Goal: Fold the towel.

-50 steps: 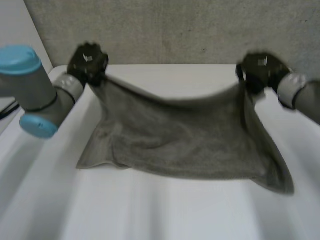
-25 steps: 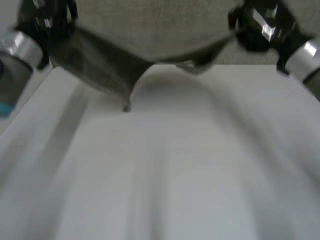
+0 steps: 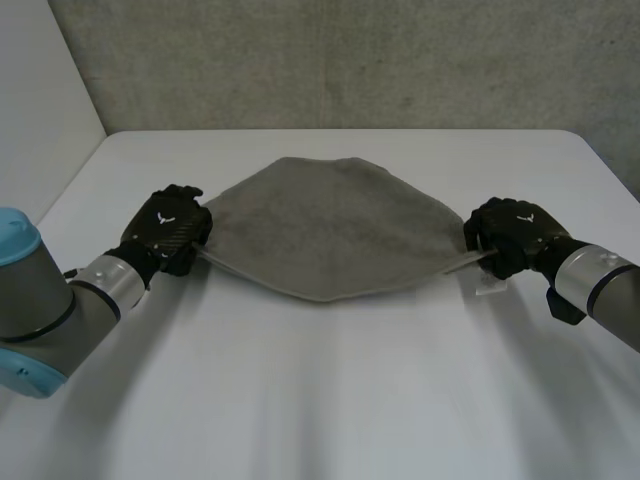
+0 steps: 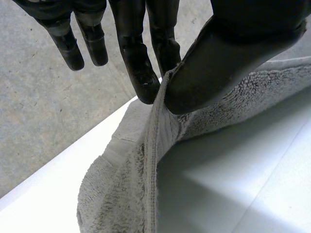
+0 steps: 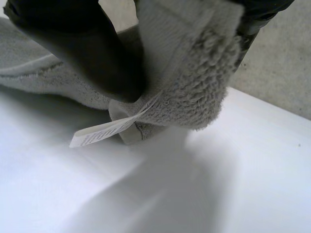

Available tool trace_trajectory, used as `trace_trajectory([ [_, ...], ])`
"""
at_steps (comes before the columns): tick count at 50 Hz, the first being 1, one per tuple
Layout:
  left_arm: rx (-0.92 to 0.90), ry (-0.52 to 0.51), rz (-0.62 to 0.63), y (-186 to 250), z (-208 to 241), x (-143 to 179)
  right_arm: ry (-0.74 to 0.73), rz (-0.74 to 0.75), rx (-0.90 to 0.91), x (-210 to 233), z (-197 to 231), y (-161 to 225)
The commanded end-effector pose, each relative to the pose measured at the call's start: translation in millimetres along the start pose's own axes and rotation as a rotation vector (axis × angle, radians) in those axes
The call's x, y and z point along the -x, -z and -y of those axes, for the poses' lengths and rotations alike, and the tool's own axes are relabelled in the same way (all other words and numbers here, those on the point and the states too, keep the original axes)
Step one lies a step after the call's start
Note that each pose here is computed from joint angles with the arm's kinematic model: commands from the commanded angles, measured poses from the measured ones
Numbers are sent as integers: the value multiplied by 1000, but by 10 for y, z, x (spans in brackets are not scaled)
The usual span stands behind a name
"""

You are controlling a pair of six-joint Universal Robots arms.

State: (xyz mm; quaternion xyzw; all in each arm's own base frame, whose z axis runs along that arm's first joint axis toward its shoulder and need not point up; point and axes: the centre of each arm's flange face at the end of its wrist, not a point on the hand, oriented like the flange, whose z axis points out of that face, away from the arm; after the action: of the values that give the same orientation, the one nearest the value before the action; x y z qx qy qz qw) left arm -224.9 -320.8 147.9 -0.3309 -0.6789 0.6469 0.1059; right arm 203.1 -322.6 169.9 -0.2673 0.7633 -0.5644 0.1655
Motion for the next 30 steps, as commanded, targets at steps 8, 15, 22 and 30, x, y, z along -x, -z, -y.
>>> trace_trajectory([
  [8,4,10,-3,21,1,-19,-11,-8,77,119,-263,-104],
  [15,-3,9,1,17,24,-6,-19,-7,82,117,-296,-121],
  [22,-3,9,8,17,32,12,-25,-8,92,119,-331,-128],
  [30,-8,6,20,25,56,46,-12,-36,8,64,-25,-25],
])
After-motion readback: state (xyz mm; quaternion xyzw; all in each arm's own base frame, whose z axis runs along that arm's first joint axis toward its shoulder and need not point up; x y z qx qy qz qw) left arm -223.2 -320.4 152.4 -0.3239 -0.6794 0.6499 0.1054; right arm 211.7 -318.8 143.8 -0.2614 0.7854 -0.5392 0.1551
